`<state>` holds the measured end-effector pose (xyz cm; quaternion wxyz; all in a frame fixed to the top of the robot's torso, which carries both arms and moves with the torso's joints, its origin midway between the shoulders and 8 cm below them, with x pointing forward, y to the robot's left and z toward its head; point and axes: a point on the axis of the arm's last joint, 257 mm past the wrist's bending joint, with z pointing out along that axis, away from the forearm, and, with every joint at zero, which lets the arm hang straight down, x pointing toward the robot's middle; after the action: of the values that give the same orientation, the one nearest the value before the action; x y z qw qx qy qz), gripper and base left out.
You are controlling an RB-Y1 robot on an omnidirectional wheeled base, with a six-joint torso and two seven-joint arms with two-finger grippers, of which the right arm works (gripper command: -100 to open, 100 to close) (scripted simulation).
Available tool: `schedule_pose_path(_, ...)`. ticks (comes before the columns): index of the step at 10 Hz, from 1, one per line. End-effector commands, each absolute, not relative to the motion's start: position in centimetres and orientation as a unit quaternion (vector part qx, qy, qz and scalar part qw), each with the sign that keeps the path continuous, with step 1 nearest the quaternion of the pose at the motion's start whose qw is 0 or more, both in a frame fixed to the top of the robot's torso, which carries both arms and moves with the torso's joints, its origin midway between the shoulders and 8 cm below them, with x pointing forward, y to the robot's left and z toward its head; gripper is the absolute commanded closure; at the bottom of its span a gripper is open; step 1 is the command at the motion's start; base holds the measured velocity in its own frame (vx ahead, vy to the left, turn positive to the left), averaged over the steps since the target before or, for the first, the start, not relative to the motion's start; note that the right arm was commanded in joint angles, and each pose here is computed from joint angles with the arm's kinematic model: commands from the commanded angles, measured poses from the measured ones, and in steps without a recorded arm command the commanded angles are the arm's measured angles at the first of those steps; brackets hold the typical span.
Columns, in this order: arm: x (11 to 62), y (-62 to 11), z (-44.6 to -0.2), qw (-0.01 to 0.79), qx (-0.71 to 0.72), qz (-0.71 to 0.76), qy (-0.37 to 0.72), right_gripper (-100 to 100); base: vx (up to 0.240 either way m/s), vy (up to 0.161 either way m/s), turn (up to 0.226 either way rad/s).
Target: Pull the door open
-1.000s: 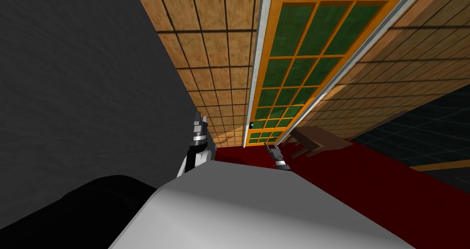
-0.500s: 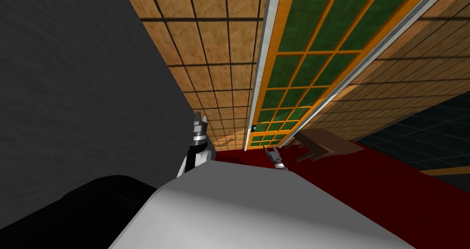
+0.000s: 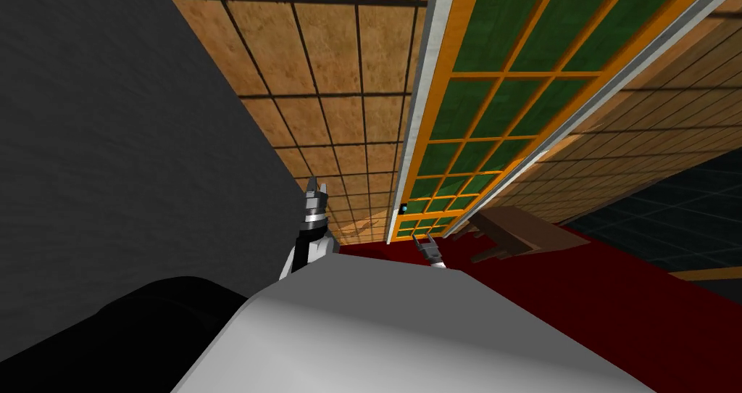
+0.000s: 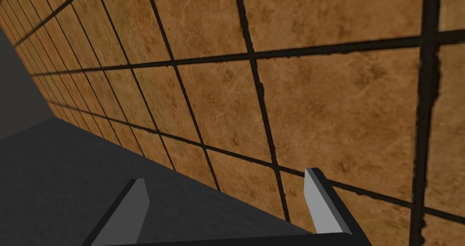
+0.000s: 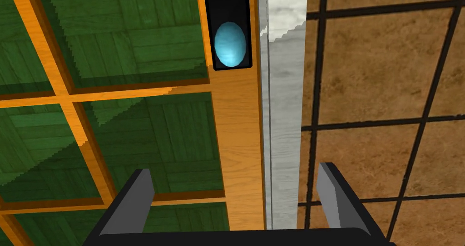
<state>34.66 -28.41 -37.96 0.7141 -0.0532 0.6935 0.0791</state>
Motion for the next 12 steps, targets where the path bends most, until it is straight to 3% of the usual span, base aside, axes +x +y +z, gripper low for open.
schedule_pose_path(1,34.3,-28.1,-38.7,0.71,-0.061,0.076,0.697,-100,0.189,0.029,-0.049)
schedule_pose_path(6,33.7,-27.2,-39.8,0.704,-0.072,0.074,0.703,-100,0.155,0.017,-0.044)
schedule_pose_path(12,35.9,-33.9,-39.9,0.705,-0.026,0.011,0.708,-100,-0.045,0.025,0.277)
